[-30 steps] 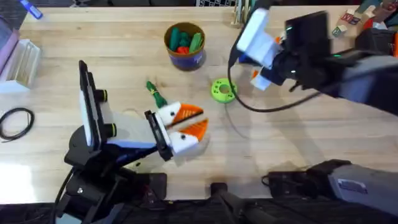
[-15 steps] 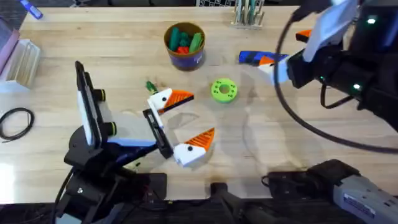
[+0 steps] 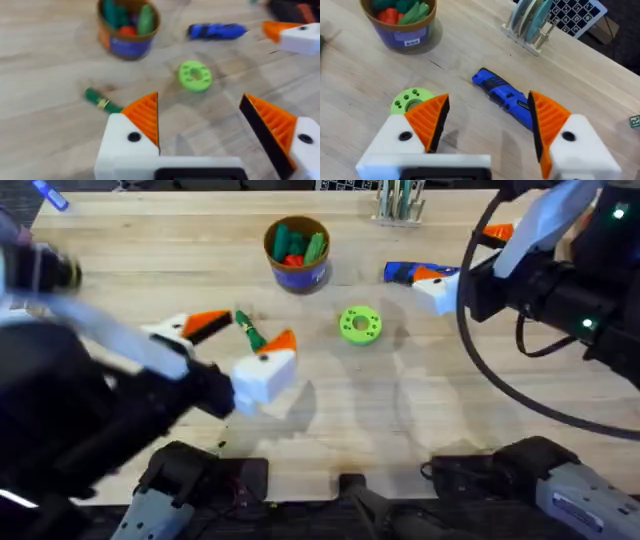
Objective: Pick up the gripper from the table and insert it into the empty holder that is missing its gripper. Then pick up a screw, insert it into the mounting hole, and use the screwdriver to tighten it. Finally, clean up the table by picking up the vegetable and placing it into the bucket.
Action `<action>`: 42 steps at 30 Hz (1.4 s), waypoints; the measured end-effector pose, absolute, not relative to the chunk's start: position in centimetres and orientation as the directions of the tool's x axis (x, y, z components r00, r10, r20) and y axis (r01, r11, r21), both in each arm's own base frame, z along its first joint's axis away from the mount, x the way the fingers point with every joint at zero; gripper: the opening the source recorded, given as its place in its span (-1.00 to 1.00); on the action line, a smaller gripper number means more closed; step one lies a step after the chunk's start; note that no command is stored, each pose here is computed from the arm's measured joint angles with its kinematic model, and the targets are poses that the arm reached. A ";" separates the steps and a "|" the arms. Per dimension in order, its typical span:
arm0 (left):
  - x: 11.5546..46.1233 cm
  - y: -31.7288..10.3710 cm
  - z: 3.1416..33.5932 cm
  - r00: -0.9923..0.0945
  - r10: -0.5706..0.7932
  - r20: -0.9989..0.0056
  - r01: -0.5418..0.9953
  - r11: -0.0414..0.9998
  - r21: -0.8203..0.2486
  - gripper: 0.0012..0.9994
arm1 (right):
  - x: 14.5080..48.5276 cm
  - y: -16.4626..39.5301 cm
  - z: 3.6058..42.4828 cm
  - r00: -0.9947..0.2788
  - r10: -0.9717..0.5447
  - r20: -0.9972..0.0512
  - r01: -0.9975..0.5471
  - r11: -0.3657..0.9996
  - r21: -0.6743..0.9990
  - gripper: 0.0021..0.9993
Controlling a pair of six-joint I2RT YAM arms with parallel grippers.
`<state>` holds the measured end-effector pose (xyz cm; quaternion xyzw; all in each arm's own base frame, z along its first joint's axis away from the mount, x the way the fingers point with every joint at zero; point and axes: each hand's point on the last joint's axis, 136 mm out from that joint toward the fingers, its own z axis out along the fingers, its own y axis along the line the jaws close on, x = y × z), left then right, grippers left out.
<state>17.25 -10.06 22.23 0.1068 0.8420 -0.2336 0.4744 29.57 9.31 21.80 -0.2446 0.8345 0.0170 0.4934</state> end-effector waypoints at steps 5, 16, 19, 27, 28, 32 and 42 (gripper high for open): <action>18.5 -8.2 22.8 -0.691 0.006 -0.723 0.247 0.942 -0.228 0.97 | 29.6 9.3 21.8 -0.393 -0.391 -0.832 -0.425 0.880 -0.213 0.85; 22.7 -11.0 21.5 -0.858 0.041 -0.512 0.207 0.940 -0.272 0.97 | 30.0 9.4 22.5 -0.366 -0.383 -0.848 -0.418 0.882 -0.218 0.86; 23.2 -9.7 19.2 -0.915 -0.092 -0.392 0.021 0.961 -0.274 0.97 | 30.0 9.4 22.5 -0.367 -0.384 -0.847 -0.418 0.882 -0.218 0.86; 25.6 -6.8 12.9 -0.877 -0.448 -0.176 -0.427 0.892 -0.146 0.97 | 30.0 9.4 22.5 -0.367 -0.383 -0.848 -0.418 0.882 -0.218 0.87; 25.9 -6.7 12.3 -0.867 -0.470 -0.167 -0.453 0.882 -0.129 0.97 | 30.0 9.4 22.5 -0.367 -0.383 -0.848 -0.418 0.882 -0.218 0.87; 27.6 -6.3 9.4 -0.834 -0.531 -0.150 -0.527 0.847 -0.067 0.97 | 30.0 9.4 22.5 -0.367 -0.383 -0.848 -0.418 0.882 -0.218 0.86; 30.0 -5.3 3.7 -0.802 -0.583 -0.133 -0.591 0.806 0.035 0.74 | 30.0 9.4 22.5 -0.367 -0.383 -0.848 -0.418 0.882 -0.218 0.86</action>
